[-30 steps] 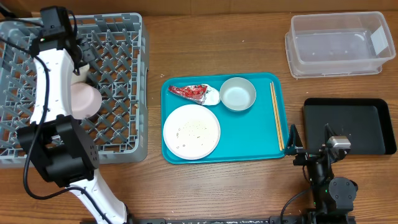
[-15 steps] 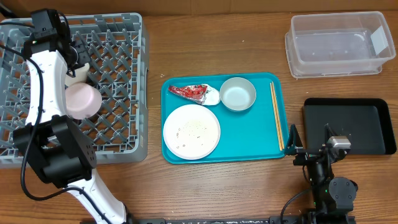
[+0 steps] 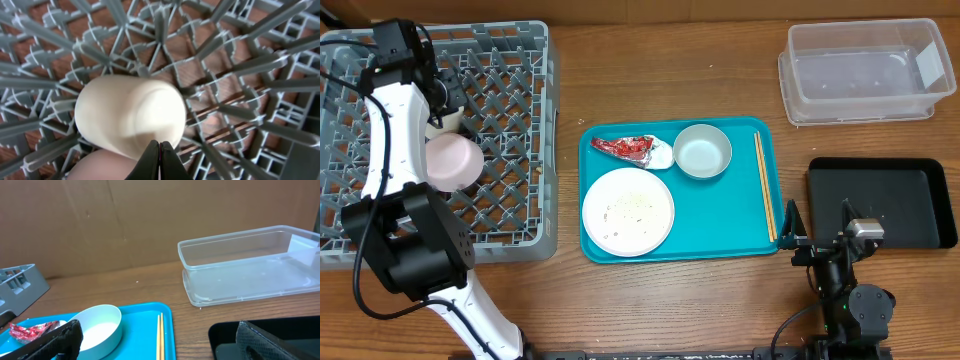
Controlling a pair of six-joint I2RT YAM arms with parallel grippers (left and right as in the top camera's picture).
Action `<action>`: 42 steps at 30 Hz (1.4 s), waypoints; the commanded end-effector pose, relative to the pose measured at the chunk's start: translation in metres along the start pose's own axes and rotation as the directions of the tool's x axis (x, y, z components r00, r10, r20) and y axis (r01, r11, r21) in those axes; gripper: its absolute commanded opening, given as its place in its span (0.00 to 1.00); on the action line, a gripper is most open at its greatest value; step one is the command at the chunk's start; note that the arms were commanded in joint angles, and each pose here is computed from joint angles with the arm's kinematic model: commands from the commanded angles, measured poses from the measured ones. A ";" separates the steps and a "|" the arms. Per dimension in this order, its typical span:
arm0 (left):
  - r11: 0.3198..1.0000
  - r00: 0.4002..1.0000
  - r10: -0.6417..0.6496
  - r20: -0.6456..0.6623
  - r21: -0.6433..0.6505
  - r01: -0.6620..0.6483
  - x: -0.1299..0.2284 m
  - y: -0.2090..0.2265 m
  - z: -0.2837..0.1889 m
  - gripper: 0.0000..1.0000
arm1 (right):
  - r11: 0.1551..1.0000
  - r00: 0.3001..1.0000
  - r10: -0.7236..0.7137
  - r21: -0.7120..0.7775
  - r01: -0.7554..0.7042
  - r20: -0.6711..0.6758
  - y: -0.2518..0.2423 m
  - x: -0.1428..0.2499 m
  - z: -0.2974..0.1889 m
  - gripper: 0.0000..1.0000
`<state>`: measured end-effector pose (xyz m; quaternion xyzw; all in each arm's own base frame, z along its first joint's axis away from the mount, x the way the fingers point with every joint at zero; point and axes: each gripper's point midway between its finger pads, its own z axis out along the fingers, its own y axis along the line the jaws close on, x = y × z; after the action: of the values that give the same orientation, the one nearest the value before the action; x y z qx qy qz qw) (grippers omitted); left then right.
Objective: Sort waste into correct bins and load items into the dishwasher
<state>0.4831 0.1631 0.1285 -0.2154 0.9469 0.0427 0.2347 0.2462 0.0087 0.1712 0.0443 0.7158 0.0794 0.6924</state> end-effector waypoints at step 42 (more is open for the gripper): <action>0.997 0.992 -0.009 0.124 0.081 -0.001 -0.029 -0.013 -0.008 0.04 | 1.000 1.000 0.003 0.005 -0.003 0.006 -0.001 0.001 0.000 1.00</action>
<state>0.5126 0.1464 0.1587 -0.2012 0.9283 -0.0202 0.3122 0.2462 0.0087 0.1712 0.0444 0.7158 0.0795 0.6923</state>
